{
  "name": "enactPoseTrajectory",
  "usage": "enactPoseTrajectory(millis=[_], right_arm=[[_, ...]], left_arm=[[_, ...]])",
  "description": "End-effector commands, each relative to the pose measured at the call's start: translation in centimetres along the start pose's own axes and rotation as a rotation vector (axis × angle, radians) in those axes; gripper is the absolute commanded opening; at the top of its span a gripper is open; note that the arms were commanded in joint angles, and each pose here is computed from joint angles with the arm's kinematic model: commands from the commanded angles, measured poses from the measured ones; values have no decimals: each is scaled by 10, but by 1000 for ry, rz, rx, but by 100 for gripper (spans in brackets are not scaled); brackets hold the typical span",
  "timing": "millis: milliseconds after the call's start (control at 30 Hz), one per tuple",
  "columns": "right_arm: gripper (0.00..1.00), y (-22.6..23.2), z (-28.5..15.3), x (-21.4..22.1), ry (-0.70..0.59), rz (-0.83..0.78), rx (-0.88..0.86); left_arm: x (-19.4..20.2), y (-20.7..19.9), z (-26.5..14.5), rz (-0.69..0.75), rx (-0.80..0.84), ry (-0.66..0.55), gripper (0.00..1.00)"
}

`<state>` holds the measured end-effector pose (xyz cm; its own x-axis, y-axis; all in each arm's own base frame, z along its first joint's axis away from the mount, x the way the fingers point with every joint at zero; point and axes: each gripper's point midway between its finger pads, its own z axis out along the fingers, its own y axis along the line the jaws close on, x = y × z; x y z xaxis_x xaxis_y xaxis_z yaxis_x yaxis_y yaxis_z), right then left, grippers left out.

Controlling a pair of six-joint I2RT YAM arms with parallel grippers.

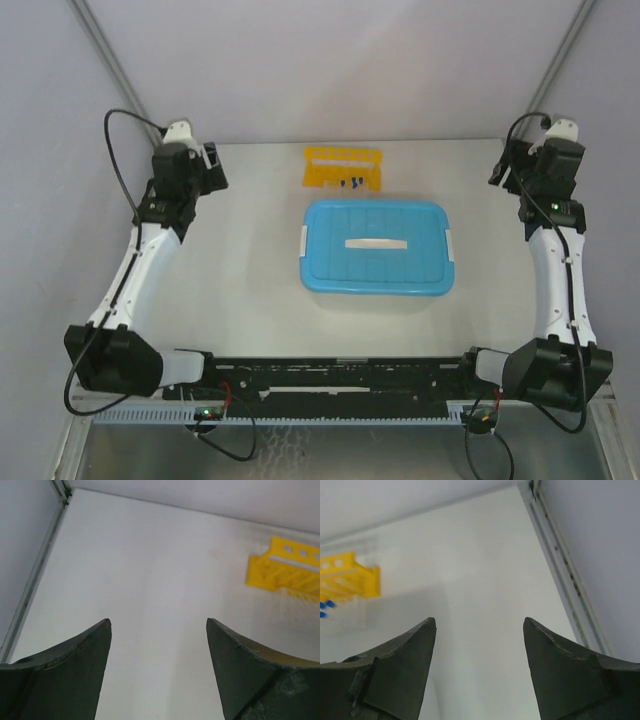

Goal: Organize the chemistry lab equipment
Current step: Close the lid of the storage box, then adjust the storage box at the center of the board.

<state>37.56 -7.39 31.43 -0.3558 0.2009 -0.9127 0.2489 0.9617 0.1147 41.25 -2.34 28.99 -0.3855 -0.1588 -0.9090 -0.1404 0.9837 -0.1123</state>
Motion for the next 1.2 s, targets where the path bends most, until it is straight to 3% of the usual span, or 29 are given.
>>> enactPoseTrajectory(millis=[0,200,400,600,700,800,833,867,900,1000,1167], right_arm=[[71,-7,7,-8,-176,-22,-52],[71,-20,10,43,-132,15,7],[73,-10,2,96,-70,-57,-6],[73,-16,-8,126,-12,77,53],[72,-14,-21,122,-59,60,36],[73,1,-36,123,-140,-83,-84],[74,6,-40,127,-163,-127,-119],[91,9,-42,133,-173,-150,-144],[99,12,-44,139,-178,-151,-163],[100,12,-43,159,-158,-84,-171],[100,27,-48,186,-226,-171,-273]], left_arm=[[-52,33,-19,-13,-37,-412,81],[-7,58,-34,-28,-40,-455,82],[50,73,-46,-61,-72,-423,82],[72,80,-64,-79,-75,-443,84],[79,82,-72,-82,-80,-456,91],[87,80,-77,-66,-61,-456,97],[90,78,-77,-62,-46,-448,99],[95,75,-75,-58,-27,-436,100],[99,70,-73,-51,1,-415,100],[102,66,-71,-93,19,-375,100],[98,72,-74,-166,-16,-410,100]])
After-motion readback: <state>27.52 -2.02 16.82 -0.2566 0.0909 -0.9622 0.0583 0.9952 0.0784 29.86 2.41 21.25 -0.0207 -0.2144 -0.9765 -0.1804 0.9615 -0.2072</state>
